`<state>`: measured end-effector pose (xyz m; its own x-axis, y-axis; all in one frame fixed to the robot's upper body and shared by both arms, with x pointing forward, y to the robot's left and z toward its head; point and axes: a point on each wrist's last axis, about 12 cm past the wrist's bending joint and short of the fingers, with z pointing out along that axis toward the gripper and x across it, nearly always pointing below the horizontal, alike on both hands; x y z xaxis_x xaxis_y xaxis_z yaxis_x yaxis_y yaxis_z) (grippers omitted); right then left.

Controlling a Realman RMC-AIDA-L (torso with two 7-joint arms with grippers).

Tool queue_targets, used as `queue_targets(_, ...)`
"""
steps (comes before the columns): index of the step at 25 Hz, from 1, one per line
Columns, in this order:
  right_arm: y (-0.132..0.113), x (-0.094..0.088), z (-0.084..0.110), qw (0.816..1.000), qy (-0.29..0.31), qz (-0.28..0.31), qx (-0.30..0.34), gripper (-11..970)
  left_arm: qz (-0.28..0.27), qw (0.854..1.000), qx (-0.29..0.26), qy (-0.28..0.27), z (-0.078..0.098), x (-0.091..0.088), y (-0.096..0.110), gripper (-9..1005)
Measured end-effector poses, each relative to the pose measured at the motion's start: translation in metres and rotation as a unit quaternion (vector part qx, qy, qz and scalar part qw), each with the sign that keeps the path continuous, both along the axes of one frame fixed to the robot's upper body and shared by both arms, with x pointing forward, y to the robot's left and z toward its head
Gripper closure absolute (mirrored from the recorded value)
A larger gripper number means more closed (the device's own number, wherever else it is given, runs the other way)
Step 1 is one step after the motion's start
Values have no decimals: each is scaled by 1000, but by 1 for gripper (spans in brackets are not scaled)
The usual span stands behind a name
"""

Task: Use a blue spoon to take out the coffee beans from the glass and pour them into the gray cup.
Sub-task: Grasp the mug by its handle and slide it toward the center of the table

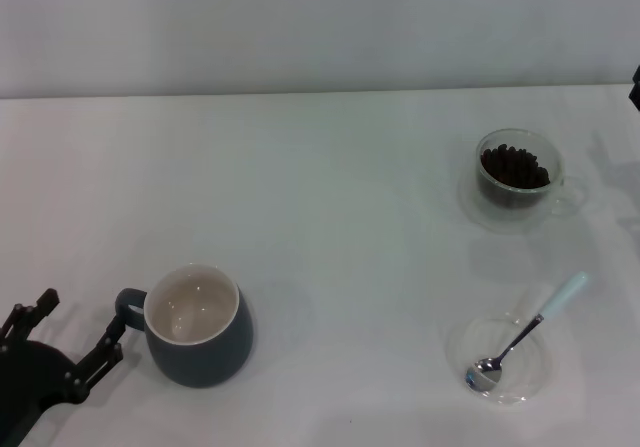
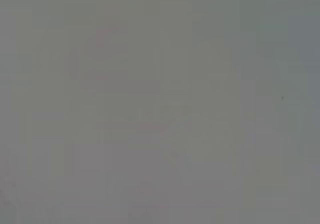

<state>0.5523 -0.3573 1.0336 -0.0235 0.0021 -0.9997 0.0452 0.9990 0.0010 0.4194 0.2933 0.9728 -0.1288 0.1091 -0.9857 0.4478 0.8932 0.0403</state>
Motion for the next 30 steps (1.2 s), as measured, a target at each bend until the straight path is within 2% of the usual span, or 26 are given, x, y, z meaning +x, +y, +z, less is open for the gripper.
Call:
queue_targets(11,1,0,0,1000,1,0,4,191,-10,1000,16,8,1,19,-5,117)
queue_targets(17,1,1,0,1000,0,1,4,190,-13,1000,20,8,1,25,-7,169)
queue_targets(28,2,2,1,1000,-1,2,4,191,-12,999,38,-6,0,23,-13,263)
queue_targets(30,2,2,1,1000,-1,2,4,191,-12,999,38,-4,0,24,-14,341)
